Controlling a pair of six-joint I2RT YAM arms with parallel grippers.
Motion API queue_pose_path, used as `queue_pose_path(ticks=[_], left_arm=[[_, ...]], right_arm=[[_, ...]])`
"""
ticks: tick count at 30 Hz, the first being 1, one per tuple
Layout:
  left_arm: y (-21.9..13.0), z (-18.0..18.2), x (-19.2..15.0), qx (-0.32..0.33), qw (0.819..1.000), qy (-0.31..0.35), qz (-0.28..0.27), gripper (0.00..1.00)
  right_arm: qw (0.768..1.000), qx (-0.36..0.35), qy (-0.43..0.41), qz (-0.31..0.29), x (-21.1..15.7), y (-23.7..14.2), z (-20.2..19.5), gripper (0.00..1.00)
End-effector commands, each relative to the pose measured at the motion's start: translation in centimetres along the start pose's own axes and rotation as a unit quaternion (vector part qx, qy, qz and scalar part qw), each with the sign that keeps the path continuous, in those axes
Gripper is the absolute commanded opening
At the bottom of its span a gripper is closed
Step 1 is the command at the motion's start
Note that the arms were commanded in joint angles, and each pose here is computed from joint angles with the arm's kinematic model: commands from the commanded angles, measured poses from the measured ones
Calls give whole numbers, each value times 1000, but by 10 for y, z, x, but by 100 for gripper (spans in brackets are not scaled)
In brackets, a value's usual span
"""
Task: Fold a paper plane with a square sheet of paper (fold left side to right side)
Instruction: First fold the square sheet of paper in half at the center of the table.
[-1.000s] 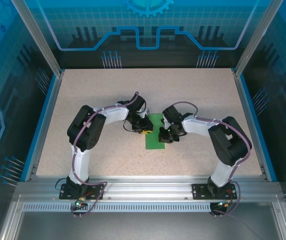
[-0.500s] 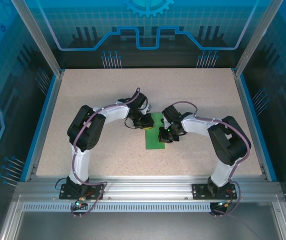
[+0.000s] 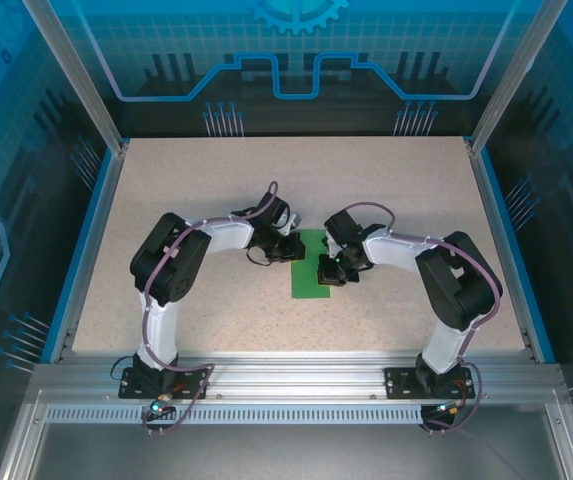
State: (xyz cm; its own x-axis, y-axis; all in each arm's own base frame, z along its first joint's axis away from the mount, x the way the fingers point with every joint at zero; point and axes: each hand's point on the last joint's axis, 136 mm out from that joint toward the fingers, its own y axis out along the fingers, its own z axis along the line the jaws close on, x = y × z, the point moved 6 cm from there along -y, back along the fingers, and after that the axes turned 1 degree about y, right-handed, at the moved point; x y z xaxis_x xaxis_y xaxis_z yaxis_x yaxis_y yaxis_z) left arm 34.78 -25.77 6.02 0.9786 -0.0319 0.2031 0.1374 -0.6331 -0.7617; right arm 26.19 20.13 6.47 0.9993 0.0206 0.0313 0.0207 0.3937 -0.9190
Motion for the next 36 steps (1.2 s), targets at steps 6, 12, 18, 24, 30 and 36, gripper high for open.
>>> queue_pose_path(ticks=[6,12,18,24,30,36], left_arm=[[-4,27,13,59,997,-12,-51,14],[-5,37,32,65,995,-31,-68,14],[-8,41,50,65,994,-38,-84,16],[-8,46,68,66,992,-46,-94,16],[-3,47,82,71,992,-48,-97,17],[-1,57,90,80,990,-63,-101,17]], right_arm=[[994,-92,18,60,-25,19,-36,6],[993,-93,19,63,-26,19,-38,6],[993,-95,20,66,-28,19,-40,7],[993,-97,21,70,-29,21,-42,6],[992,-99,23,72,-31,19,-44,6],[992,-99,25,72,-33,18,-45,6]])
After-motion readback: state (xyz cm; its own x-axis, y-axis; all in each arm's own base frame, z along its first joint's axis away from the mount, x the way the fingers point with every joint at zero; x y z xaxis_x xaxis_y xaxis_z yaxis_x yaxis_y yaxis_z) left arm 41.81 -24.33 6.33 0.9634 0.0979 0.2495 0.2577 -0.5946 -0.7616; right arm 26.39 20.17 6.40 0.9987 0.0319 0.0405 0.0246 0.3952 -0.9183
